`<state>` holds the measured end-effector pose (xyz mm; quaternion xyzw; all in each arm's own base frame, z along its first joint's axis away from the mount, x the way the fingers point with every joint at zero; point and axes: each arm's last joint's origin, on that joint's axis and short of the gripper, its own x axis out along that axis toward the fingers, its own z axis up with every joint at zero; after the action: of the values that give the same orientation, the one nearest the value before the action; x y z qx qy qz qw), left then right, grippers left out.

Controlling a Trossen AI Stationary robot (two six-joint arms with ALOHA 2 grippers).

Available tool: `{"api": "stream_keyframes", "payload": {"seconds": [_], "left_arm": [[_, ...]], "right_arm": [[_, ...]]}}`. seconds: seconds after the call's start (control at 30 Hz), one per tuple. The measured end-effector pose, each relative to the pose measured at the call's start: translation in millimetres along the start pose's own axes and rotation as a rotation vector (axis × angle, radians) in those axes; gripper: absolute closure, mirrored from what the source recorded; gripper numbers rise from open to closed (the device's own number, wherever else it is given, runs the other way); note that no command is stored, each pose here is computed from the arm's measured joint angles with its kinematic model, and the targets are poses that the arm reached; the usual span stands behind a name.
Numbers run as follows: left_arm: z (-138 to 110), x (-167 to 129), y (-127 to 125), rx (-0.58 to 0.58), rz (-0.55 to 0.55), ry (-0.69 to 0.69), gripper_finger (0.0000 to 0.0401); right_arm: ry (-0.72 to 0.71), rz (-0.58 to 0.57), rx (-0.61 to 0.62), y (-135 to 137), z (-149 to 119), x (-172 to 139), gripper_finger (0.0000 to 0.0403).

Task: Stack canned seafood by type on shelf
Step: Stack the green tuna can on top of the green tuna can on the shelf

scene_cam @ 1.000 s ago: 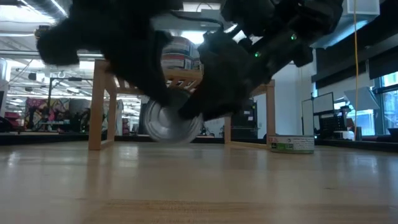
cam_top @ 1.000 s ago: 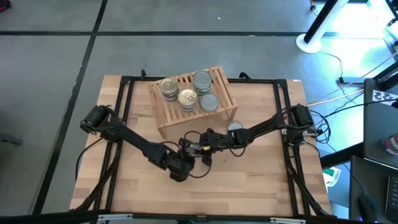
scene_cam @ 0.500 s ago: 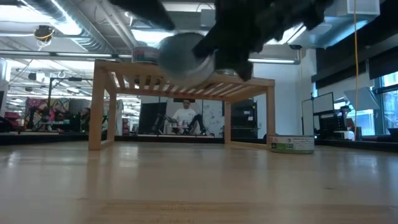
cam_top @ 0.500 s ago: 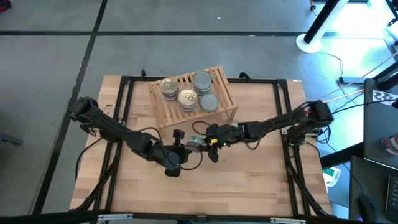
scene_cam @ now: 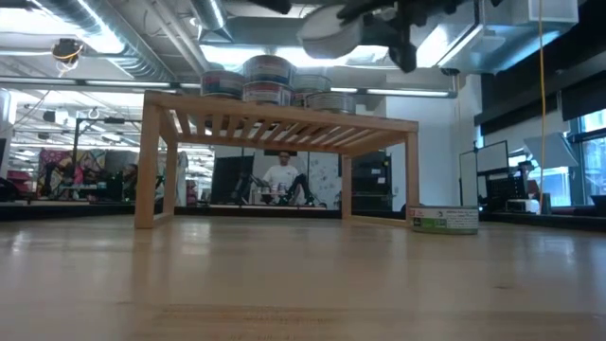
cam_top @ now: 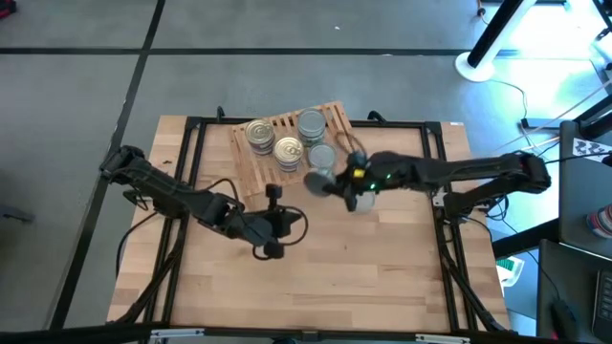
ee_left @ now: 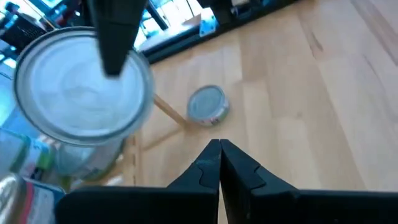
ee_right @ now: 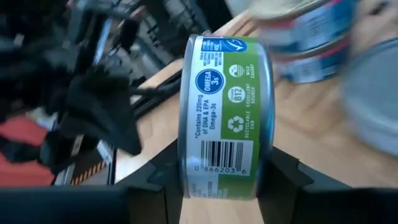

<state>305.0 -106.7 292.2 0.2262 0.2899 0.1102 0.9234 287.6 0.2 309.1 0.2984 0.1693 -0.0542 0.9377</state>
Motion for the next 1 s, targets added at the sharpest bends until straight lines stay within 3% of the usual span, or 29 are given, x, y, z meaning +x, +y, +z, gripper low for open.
{"api": "stream_keyframes", "payload": {"seconds": [0.2,0.47,0.67,1.0], "left_arm": [[13,7,14,-0.015,0.058,-0.108,0.0400],[23,19,43,-0.046,0.167,-0.207,0.0400],[17,32,67,-0.081,0.229,-0.177,0.0400],[10,56,95,-0.156,0.222,-0.210,0.0400]], "right_arm": [[-0.051,-0.021,0.116,-17,21,-22,0.0259],[-0.035,-0.025,0.308,-50,37,-23,0.0253],[-0.054,-0.039,0.334,-64,46,-27,0.0256],[-0.062,-0.045,0.376,-68,48,-29,0.0258]]}}
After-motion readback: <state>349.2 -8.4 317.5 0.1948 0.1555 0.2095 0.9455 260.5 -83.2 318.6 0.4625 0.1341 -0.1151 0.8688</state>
